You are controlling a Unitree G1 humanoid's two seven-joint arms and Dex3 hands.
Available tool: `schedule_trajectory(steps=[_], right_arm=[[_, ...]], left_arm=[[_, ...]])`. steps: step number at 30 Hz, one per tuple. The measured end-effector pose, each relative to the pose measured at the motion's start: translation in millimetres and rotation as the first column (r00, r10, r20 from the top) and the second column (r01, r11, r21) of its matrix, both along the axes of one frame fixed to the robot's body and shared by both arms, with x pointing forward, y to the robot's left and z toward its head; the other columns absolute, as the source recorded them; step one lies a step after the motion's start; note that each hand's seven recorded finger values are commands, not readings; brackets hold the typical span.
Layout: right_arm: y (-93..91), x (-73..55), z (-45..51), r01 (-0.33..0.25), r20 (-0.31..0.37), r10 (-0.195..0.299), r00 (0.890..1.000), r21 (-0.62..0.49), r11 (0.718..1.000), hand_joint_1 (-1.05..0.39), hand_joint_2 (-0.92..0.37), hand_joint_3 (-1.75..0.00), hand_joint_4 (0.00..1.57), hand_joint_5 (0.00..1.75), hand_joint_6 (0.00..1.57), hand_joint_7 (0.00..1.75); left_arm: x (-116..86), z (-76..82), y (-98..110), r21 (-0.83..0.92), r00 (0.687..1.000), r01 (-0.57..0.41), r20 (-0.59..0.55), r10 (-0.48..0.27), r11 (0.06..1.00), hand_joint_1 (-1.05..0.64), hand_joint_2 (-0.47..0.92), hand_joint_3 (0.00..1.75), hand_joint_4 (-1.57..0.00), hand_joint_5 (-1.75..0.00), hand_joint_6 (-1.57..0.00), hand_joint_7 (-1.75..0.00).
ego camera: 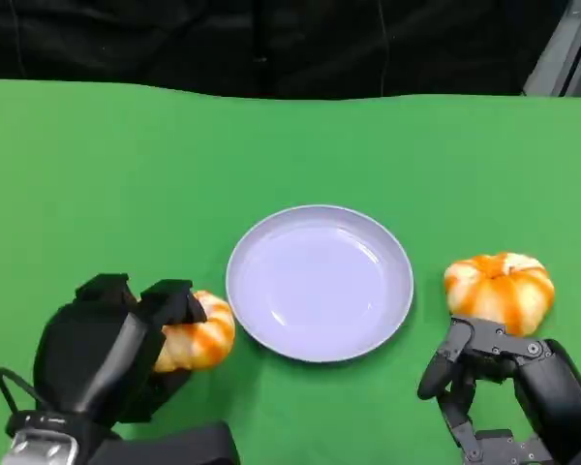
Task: Grasp the bread from the table and place it into the plate.
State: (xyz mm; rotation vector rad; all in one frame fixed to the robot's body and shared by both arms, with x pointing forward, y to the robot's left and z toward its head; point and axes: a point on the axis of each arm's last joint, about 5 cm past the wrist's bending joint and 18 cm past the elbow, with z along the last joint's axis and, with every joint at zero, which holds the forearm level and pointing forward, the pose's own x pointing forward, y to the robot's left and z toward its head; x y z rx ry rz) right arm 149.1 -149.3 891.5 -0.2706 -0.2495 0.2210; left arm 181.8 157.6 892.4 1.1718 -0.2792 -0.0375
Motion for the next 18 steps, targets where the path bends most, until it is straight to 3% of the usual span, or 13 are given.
schedule_trajectory(steps=[10, 18], right_arm=[[-0.2, 0.1, 0.0, -0.005, -0.003, 0.005, 1.000, 0.008, 1.000, 0.01, -0.33, -1.36, 0.90, 1.64, 0.79, 1.34], [-0.5, 0.0, -0.1, -0.008, -0.004, 0.008, 1.000, 0.006, 1.000, 0.01, -0.32, -1.36, 0.90, 1.62, 0.79, 1.33]], left_arm=[[-0.5, 13.1, -2.5, -0.020, 0.994, -0.002, 0.110, 0.004, 1.000, -0.18, 0.33, 1.28, -0.92, -1.75, -0.83, -1.46], [12.0, 21.5, -24.4, -0.082, 0.985, 0.068, 0.162, -0.055, 0.994, -0.18, 0.29, 1.35, -0.93, -1.75, -0.84, -1.46]])
